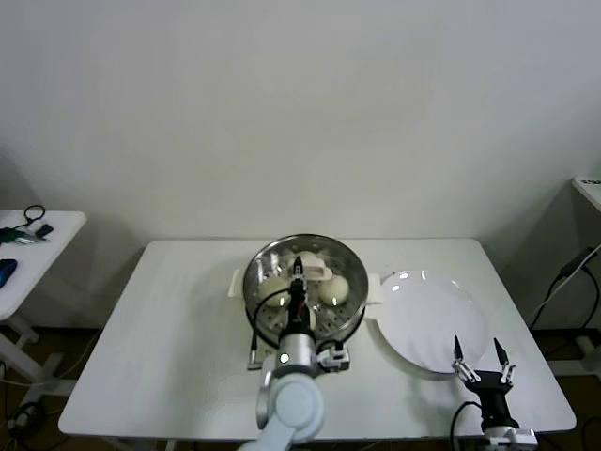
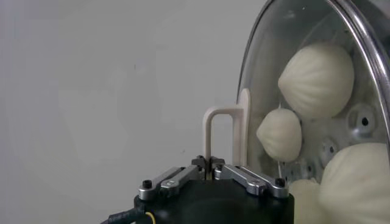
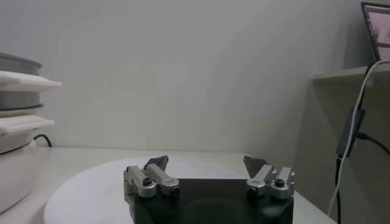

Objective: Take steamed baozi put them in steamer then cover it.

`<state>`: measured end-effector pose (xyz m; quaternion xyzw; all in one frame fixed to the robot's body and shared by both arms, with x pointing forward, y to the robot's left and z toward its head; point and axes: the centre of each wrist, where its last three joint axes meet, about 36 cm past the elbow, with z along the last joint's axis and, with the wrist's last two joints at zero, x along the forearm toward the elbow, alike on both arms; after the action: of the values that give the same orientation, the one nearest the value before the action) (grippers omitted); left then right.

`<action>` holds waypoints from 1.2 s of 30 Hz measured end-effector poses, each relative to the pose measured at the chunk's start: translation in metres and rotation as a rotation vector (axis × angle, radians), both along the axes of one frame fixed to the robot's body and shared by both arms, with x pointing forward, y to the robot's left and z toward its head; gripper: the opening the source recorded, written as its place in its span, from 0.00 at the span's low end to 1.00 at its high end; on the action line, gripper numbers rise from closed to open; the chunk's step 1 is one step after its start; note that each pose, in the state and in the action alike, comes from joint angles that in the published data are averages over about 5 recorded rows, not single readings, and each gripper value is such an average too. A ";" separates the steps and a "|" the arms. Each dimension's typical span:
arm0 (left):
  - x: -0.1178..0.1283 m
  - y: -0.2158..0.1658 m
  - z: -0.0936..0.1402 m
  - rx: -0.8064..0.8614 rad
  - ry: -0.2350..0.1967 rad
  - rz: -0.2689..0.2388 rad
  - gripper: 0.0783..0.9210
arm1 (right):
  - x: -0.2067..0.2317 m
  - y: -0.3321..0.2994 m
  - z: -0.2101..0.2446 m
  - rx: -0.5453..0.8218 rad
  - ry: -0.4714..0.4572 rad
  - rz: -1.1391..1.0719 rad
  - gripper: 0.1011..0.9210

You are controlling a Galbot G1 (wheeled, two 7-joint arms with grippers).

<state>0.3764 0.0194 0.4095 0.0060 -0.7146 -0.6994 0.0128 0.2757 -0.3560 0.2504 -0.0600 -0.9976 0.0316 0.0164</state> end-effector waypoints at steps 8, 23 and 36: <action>-0.006 0.004 0.004 -0.017 0.005 -0.024 0.31 | 0.001 0.000 0.001 -0.004 0.004 0.013 0.88; -0.036 0.049 0.038 -0.176 -0.023 -0.083 0.82 | 0.003 0.010 0.002 0.021 0.032 0.038 0.88; -0.049 0.139 0.045 -0.571 -0.003 -0.132 0.88 | 0.014 0.025 0.011 0.034 0.032 0.053 0.88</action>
<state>0.3273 0.1581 0.4543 -0.0433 -0.8813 -0.4694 -0.0327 0.2893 -0.3310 0.2616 -0.0329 -0.9988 0.0159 0.0327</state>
